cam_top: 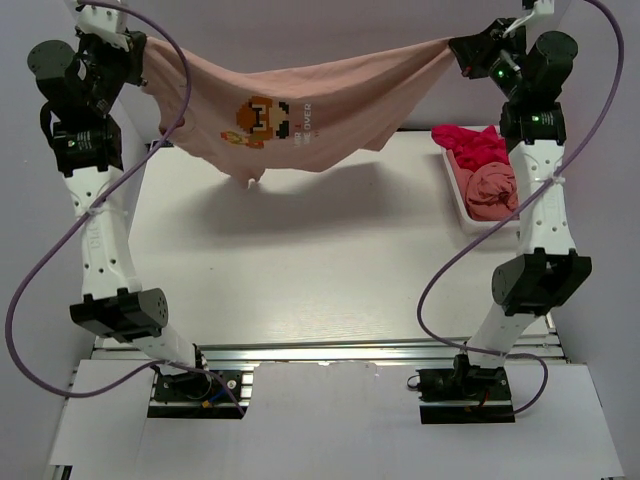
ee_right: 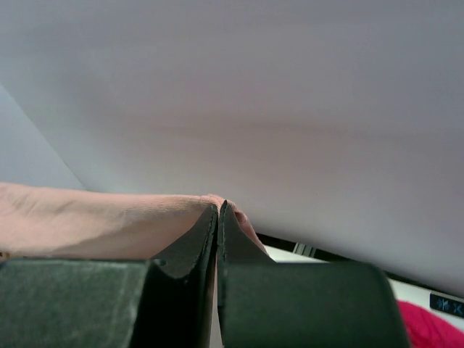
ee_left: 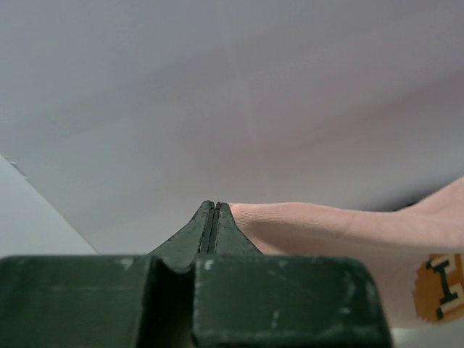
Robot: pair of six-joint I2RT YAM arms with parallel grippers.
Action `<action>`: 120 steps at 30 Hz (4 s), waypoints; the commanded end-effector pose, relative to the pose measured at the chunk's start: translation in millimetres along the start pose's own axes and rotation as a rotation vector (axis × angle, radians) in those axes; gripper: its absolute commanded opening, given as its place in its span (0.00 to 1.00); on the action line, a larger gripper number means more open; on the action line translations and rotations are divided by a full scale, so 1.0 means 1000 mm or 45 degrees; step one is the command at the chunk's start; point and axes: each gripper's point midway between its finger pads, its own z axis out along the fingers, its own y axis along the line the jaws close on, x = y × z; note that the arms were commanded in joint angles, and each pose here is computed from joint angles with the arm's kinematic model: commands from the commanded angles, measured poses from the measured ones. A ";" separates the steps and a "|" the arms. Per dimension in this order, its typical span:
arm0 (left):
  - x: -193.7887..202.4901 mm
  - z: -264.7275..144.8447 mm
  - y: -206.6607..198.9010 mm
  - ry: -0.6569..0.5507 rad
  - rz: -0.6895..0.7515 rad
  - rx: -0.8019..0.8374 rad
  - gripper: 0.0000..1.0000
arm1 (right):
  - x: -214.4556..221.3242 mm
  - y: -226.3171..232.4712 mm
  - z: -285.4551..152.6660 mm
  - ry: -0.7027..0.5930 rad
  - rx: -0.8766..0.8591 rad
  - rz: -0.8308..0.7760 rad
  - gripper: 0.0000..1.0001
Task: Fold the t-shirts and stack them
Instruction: Flatten out the tshirt
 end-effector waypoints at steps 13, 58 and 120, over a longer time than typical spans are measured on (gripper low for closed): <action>-0.125 -0.120 -0.015 -0.191 0.132 -0.159 0.00 | -0.099 0.071 -0.116 -0.184 0.139 0.022 0.00; 0.110 -0.147 -0.029 0.299 -0.018 -0.320 0.00 | 0.084 0.007 -0.158 0.063 0.456 0.237 0.00; 0.296 -0.250 -0.112 1.257 -0.077 0.015 0.98 | 0.263 0.042 -0.171 0.512 0.625 0.231 0.90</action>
